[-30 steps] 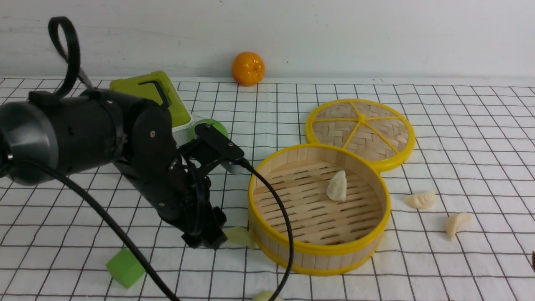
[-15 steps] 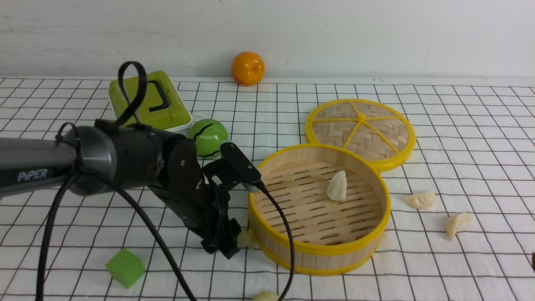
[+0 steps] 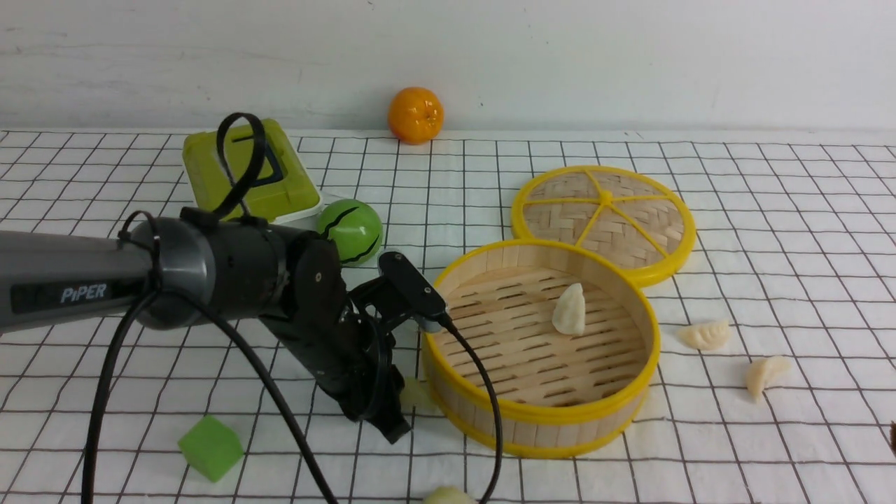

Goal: Put the dumplings into the steamer on the table with the white tablecloth.
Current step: 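Reach for and grasp a dumpling on the table with the left gripper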

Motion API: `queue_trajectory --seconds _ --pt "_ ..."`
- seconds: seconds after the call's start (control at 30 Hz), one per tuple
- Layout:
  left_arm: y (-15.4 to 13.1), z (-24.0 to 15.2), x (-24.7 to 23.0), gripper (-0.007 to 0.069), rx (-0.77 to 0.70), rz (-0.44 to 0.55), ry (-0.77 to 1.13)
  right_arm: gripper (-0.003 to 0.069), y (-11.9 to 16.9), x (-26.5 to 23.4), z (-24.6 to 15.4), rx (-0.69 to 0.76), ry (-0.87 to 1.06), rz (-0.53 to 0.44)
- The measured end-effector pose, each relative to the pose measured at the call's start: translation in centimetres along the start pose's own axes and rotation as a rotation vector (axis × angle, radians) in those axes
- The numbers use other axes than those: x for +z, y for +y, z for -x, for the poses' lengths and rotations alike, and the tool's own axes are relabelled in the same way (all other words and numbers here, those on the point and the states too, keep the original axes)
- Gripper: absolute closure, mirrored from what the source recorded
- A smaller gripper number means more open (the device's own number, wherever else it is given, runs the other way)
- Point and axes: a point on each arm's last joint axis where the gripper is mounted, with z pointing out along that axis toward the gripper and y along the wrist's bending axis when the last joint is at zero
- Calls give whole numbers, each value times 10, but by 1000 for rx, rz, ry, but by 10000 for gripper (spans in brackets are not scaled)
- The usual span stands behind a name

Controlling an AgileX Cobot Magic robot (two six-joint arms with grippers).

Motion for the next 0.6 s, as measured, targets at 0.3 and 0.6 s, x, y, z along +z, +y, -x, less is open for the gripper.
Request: queue_trajectory --seconds 0.3,0.6 --pt "-9 -11 -16 638 -23 -108 170 566 0 0 0 0 0 0" --pt "-6 5 -70 638 -179 -72 120 559 0 0 -1 0 6 3"
